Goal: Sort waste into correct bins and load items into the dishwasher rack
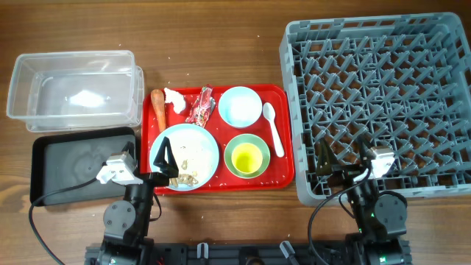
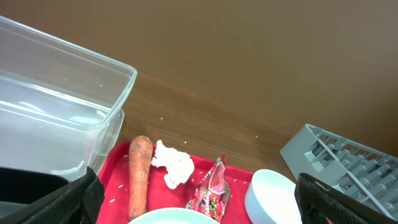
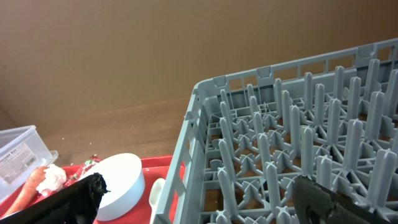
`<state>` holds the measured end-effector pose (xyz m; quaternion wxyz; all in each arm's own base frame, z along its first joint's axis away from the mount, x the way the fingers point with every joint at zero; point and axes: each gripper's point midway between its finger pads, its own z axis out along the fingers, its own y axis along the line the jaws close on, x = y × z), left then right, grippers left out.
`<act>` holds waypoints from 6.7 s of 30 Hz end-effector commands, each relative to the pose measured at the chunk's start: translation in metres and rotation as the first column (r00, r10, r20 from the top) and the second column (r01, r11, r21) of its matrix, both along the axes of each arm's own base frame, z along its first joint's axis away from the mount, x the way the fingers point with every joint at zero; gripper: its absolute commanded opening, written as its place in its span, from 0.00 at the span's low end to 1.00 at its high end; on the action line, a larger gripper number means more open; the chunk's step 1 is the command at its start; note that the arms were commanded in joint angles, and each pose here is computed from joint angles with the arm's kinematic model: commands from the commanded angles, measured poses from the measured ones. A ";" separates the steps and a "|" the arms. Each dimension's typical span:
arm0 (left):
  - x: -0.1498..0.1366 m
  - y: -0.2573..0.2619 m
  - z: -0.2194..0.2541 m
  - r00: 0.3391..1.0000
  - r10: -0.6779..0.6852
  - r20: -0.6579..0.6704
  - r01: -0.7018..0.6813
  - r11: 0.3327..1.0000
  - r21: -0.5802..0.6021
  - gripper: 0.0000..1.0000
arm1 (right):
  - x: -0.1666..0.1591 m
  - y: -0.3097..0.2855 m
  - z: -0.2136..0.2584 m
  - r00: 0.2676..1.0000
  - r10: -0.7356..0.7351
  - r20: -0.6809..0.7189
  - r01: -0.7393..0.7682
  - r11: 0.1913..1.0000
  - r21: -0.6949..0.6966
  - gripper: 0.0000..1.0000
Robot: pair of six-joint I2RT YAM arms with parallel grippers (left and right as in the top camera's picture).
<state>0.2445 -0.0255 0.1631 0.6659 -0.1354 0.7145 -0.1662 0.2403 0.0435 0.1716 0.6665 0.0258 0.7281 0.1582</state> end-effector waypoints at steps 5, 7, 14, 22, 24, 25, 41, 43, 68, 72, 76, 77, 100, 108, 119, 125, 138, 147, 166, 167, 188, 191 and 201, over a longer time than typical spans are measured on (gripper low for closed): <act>0.000 0.001 -0.001 1.000 0.007 0.006 -0.007 1.000 -0.003 1.00 | -0.001 0.001 0.001 1.000 0.007 0.009 -0.007 1.000 0.010 1.00; 0.000 0.001 -0.001 1.000 0.007 0.006 -0.007 1.000 -0.003 1.00 | -0.001 0.001 0.001 1.000 0.007 0.009 -0.007 1.000 0.010 1.00; 0.000 0.001 -0.001 1.000 0.007 0.006 -0.007 1.000 -0.003 1.00 | -0.001 0.001 0.001 1.000 0.007 0.009 -0.007 1.000 0.010 1.00; 0.000 0.001 -0.001 1.000 0.007 0.006 -0.007 1.000 -0.003 1.00 | -0.001 0.001 0.001 1.000 0.007 0.009 -0.007 1.000 0.010 1.00; 0.000 0.001 -0.001 1.000 0.007 0.006 -0.007 1.000 -0.003 1.00 | -0.001 0.001 0.001 1.000 0.007 0.009 -0.007 1.000 0.010 1.00; 0.000 0.001 -0.001 1.000 0.007 0.006 -0.007 1.000 -0.002 1.00 | -0.001 0.001 0.001 1.000 0.007 0.009 -0.007 1.000 0.010 0.99; -0.001 -0.007 0.030 0.991 -0.035 0.130 0.039 0.999 -0.027 1.00 | -0.004 0.010 0.019 0.998 0.058 0.037 -0.063 0.989 0.132 1.00; -0.004 -0.006 0.048 0.983 -0.035 0.179 0.042 0.998 -0.036 1.00 | -0.009 0.017 0.038 0.992 0.098 0.074 -0.107 0.986 0.126 1.00; 0.005 -0.174 -0.018 0.246 -0.359 -0.900 0.529 0.828 -0.186 0.68 | 0.027 0.040 0.079 0.681 0.167 -0.713 -0.096 0.986 0.140 1.00; -0.009 -0.190 -0.053 0.193 -0.238 -0.952 0.563 0.822 -0.091 0.68 | 0.025 0.039 0.068 0.643 0.162 -0.748 -0.089 0.986 0.138 1.00; -0.012 -0.187 -0.088 0.152 -0.164 -0.975 0.568 0.821 -0.049 0.54 | 0.026 0.039 0.066 0.637 0.162 -0.754 -0.087 0.987 0.138 1.00; -0.011 -0.188 -0.093 0.152 -0.164 -0.975 0.569 0.821 -0.049 0.48 | 0.026 0.039 0.067 0.637 0.162 -0.753 -0.087 0.987 0.138 1.00; -0.022 -0.175 0.155 0.025 -0.994 -0.103 0.677 0.093 -0.730 0.04 | -0.009 0.135 0.151 0.478 0.812 -0.336 -0.762 0.573 0.302 0.90; -0.024 -0.173 0.169 -0.018 -1.000 -0.020 0.710 0.002 -0.704 0.04 | -0.049 0.193 0.203 0.185 0.977 -0.104 -0.947 0.206 0.245 0.91; -0.020 -0.181 0.157 0.007 -0.996 -0.090 0.719 0.068 -0.691 0.04 | -0.040 0.236 0.195 0.234 0.962 -0.144 -0.934 0.263 0.240 0.82; -0.018 -0.183 0.154 0.017 -0.994 -0.111 0.732 0.088 -0.675 0.04 | -0.042 0.235 0.187 0.230 0.957 -0.178 -0.924 0.272 0.270 0.62; 0.013 -0.148 0.148 0.184 -0.972 -0.146 0.697 0.233 -0.678 1.00 | -0.024 -0.010 0.087 0.687 -0.140 -0.713 0.176 0.984 -0.024 0.55; 0.015 -0.145 0.135 0.214 -0.954 -0.211 0.648 0.300 -0.700 1.00 | -0.016 -0.030 -0.004 0.252 -0.348 -0.903 0.211 0.930 -0.299 0.56; 0.024 -0.138 0.114 0.277 -0.904 -0.325 0.599 0.427 -0.677 1.00 | 0.037 0.009 0.045 0.536 0.026 -0.844 -0.090 0.996 -0.026 0.87; 0.026 -0.135 0.104 0.297 -0.876 -0.379 0.575 0.481 -0.662 1.00 | 0.035 0.030 0.074 0.625 0.164 -0.763 -0.187 0.981 0.057 0.81; 0.012 -0.022 0.104 0.736 -0.138 -0.663 0.009 0.981 -0.194 0.93 | 0.042 0.149 -0.087 0.326 -0.136 -0.935 -0.260 0.938 -0.228 0.63; 0.007 -0.011 0.110 0.760 -0.076 -0.645 -0.031 0.988 -0.153 1.00 | 0.042 0.154 -0.125 0.248 -0.168 -0.954 -0.280 0.930 -0.237 0.49; 0.009 -0.011 0.108 0.756 -0.076 -0.650 -0.032 0.988 -0.153 1.00 | 0.039 0.151 -0.129 0.202 -0.177 -0.963 -0.230 0.947 -0.223 0.05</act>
